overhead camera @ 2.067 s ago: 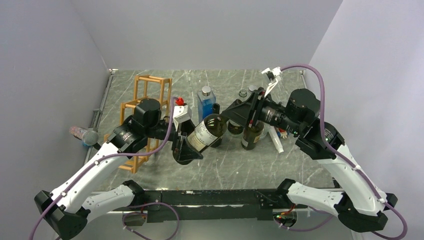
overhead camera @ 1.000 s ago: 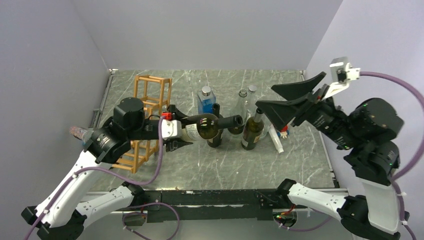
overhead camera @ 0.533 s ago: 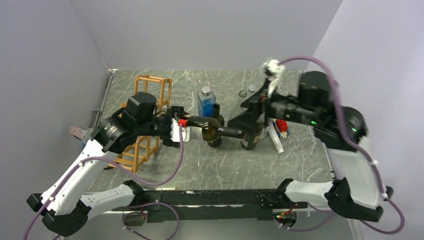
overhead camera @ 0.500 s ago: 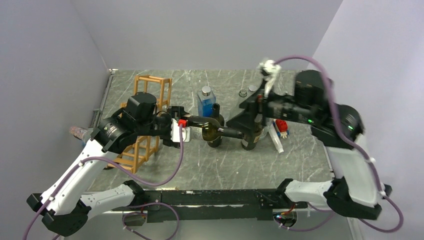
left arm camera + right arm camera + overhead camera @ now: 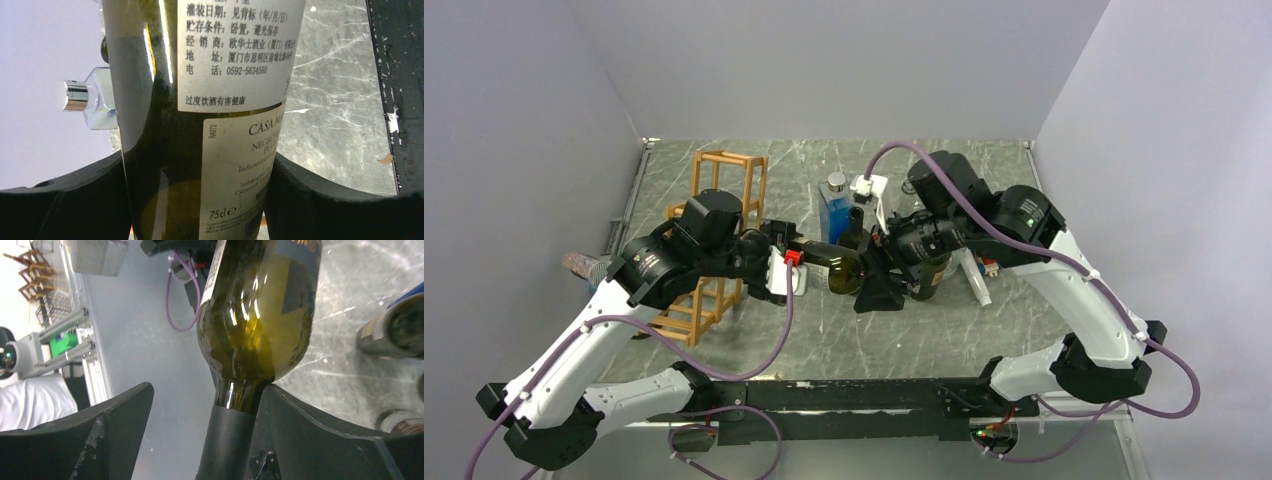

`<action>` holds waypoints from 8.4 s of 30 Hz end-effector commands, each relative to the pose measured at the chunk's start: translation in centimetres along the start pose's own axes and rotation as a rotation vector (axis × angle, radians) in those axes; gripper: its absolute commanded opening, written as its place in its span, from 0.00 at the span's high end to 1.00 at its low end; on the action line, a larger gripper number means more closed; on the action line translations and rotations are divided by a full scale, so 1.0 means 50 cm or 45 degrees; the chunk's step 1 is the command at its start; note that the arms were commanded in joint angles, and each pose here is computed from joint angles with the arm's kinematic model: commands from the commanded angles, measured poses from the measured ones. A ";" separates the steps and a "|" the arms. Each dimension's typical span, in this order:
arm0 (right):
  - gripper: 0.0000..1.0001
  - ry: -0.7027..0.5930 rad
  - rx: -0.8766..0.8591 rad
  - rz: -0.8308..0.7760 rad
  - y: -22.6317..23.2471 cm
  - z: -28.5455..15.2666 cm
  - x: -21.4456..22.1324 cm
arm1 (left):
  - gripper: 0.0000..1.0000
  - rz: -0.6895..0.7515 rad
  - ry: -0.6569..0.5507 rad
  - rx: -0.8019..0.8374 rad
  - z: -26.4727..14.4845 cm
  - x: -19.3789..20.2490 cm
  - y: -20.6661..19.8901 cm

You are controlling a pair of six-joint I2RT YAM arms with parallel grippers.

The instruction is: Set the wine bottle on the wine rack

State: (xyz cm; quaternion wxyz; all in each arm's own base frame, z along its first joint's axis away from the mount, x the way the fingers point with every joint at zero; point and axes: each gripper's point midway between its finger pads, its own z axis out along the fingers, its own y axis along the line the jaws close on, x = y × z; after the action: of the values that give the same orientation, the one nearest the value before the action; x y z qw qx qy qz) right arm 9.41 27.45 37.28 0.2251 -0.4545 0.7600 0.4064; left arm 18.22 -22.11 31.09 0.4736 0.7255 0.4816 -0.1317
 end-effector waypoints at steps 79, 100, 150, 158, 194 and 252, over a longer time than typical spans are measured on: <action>1.00 -0.265 -0.068 -0.190 0.038 0.111 -0.062 | 0.01 0.016 -0.175 -0.018 -0.148 -0.079 -0.089; 1.00 -0.126 0.363 -0.154 -0.148 0.229 -0.006 | 0.01 -1.027 -0.548 -1.413 -0.413 -0.097 0.207; 1.00 -0.307 0.410 -0.482 -0.308 0.381 -0.093 | 0.01 -1.636 -0.181 -1.657 -0.367 0.053 0.172; 1.00 -0.338 0.343 -0.545 -0.315 0.435 -0.124 | 0.01 -1.629 -0.166 -1.641 -0.365 0.051 0.172; 1.00 -0.421 0.426 -0.852 -0.344 0.506 -0.189 | 0.01 -1.583 -0.070 -1.597 -0.335 0.067 0.168; 0.21 -0.391 0.432 -0.730 -0.342 0.525 -0.231 | 0.01 -1.589 -0.192 -1.726 -0.416 0.042 0.176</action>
State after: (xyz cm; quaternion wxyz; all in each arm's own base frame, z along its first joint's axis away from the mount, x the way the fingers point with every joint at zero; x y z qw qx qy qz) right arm 29.87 50.43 16.06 0.4459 -0.5631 0.6579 0.2263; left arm 21.62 -5.97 43.24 0.6473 -0.0867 0.7514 -0.0937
